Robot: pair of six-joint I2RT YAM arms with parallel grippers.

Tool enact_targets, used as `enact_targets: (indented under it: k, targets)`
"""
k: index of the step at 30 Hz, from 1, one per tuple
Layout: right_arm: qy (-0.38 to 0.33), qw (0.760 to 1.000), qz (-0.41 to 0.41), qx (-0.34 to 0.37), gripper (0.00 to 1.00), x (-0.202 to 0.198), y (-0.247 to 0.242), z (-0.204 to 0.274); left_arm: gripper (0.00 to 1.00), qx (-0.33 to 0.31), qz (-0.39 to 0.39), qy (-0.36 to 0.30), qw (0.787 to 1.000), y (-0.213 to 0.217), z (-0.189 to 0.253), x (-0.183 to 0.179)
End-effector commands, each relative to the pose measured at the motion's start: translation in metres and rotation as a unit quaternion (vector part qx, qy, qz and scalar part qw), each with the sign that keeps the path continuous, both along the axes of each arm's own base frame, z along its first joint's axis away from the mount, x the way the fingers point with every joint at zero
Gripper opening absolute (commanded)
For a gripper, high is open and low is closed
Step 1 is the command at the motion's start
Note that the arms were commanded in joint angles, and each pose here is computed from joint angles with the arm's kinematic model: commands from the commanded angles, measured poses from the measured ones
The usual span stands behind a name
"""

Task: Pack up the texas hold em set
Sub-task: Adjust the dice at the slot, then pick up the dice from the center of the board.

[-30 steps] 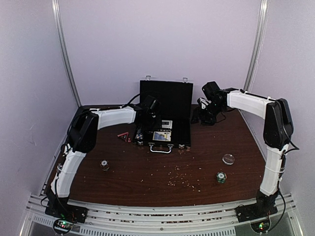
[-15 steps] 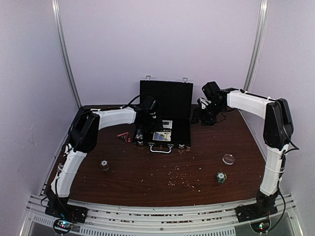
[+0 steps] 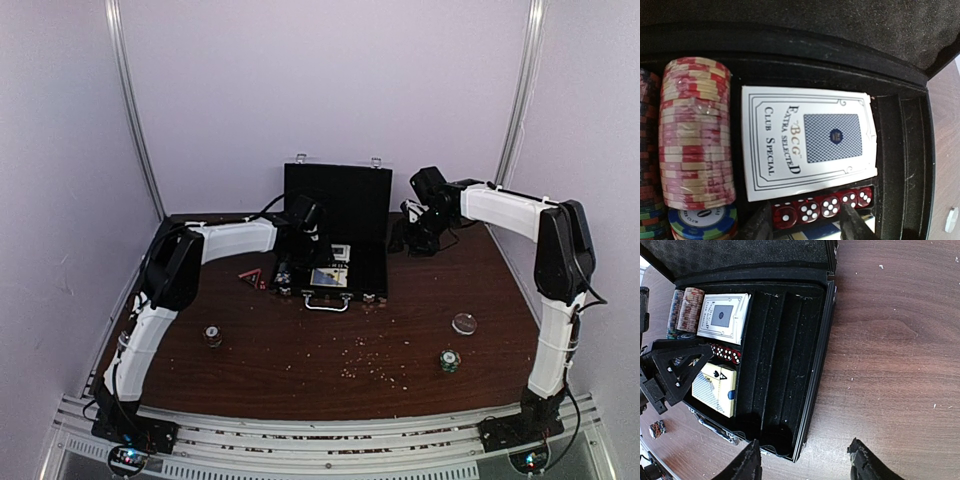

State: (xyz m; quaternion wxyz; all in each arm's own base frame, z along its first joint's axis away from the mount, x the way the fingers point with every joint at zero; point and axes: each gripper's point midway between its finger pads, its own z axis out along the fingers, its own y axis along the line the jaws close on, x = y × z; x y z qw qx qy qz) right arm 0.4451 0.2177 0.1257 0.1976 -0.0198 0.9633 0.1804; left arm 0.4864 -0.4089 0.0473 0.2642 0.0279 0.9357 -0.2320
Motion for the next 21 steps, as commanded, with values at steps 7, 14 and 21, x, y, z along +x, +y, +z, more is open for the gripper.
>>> enact_targets:
  k: [7, 14, 21]
  targets:
    - [-0.010, 1.000, -0.001, -0.003, 0.62, 0.006, -0.003, 0.005, 0.61, 0.043, 0.034, -0.066, 0.996, 0.031, 0.050, 0.009]
    - [-0.009, 1.000, 0.000, -0.002, 0.63, 0.006, -0.002, 0.005, 0.69, 0.076, 0.048, -0.155, 0.984, 0.067, 0.122, -0.006]
    - [-0.006, 1.000, -0.005, -0.007, 0.63, 0.007, -0.004, 0.002, 0.73, 0.099, 0.060, -0.139, 0.984, 0.122, 0.125, -0.037]
